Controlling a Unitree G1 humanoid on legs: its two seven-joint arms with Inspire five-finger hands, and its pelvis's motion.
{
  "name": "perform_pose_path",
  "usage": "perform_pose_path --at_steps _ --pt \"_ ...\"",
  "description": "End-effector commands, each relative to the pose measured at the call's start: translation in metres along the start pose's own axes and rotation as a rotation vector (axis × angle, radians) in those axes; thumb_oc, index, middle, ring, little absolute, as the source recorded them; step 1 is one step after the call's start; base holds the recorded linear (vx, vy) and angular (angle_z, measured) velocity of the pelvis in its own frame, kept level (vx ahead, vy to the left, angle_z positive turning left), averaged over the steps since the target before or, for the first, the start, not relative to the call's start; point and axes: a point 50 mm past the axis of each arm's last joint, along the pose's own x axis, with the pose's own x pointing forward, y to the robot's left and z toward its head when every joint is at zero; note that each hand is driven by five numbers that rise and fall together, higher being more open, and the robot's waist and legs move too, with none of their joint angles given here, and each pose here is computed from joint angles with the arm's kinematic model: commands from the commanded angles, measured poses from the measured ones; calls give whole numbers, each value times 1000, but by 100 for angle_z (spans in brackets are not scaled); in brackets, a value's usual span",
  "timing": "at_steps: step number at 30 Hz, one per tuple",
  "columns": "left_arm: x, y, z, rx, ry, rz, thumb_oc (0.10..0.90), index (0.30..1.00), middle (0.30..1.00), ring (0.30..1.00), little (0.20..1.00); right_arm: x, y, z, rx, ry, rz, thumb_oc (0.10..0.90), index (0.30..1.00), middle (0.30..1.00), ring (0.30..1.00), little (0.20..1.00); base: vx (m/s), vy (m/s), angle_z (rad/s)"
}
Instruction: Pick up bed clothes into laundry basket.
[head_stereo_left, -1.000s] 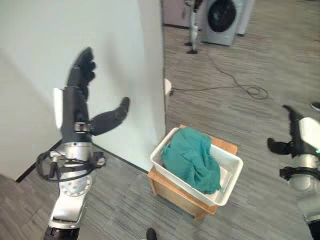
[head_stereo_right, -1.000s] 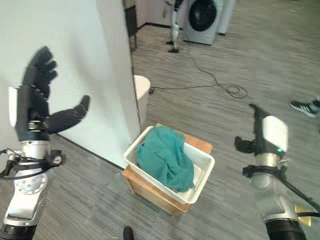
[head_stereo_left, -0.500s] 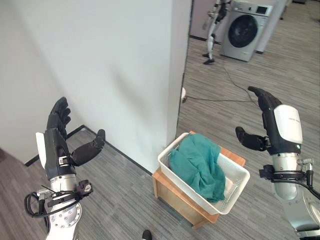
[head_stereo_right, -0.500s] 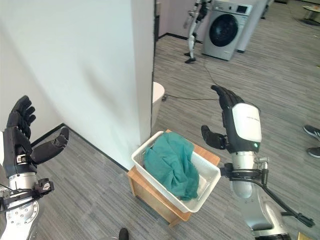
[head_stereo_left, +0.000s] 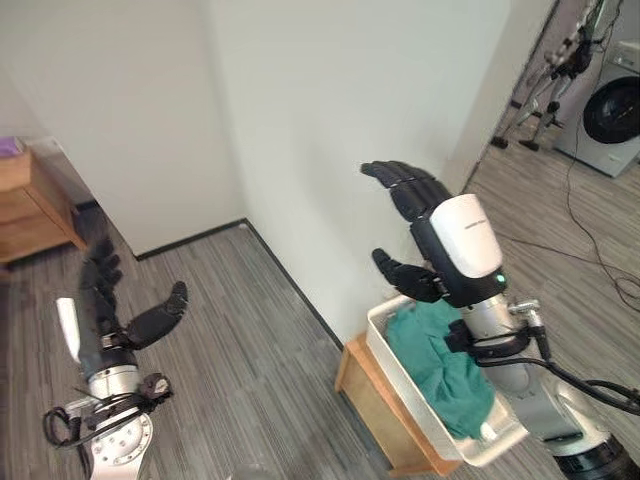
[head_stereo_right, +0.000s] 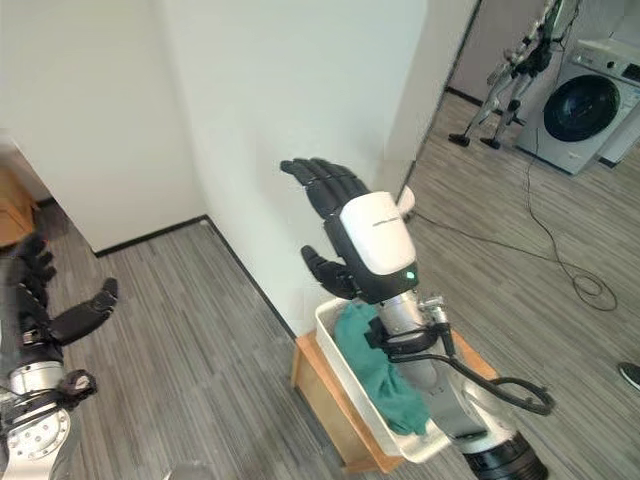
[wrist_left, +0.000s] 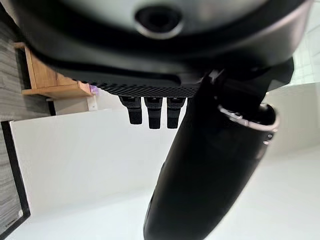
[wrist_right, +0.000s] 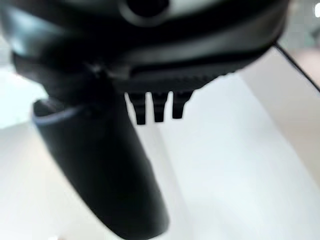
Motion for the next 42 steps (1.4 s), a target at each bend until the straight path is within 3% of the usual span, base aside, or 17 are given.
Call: perform_pose_path --at_steps 1,12,27,34,37,42 --pt "19 -7 66 -64 -345 -55 800 900 900 900 900 21 -31 -4 0 -46 -221 800 900 900 900 900 -93 336 195" --pt "16 -27 82 -157 -430 -127 800 900 900 900 900 -11 -12 -24 35 165 -218 800 900 900 900 900 -84 277 110" --pt "28 -54 96 -216 -489 -232 800 900 900 900 900 -44 -11 -39 105 376 -294 800 900 900 900 900 -33 -183 126" --pt "22 -28 74 -220 -382 -123 800 900 900 900 900 -35 -12 -39 233 341 -293 800 900 900 900 900 -62 -344 20" --pt "13 0 44 -171 -250 0 800 900 900 900 900 -22 -6 -30 306 269 -267 800 900 900 900 900 -153 -385 -11" --pt "13 -3 28 -224 -155 2 800 900 900 900 900 -7 -8 -30 297 220 -258 800 900 900 900 900 -237 -239 42"
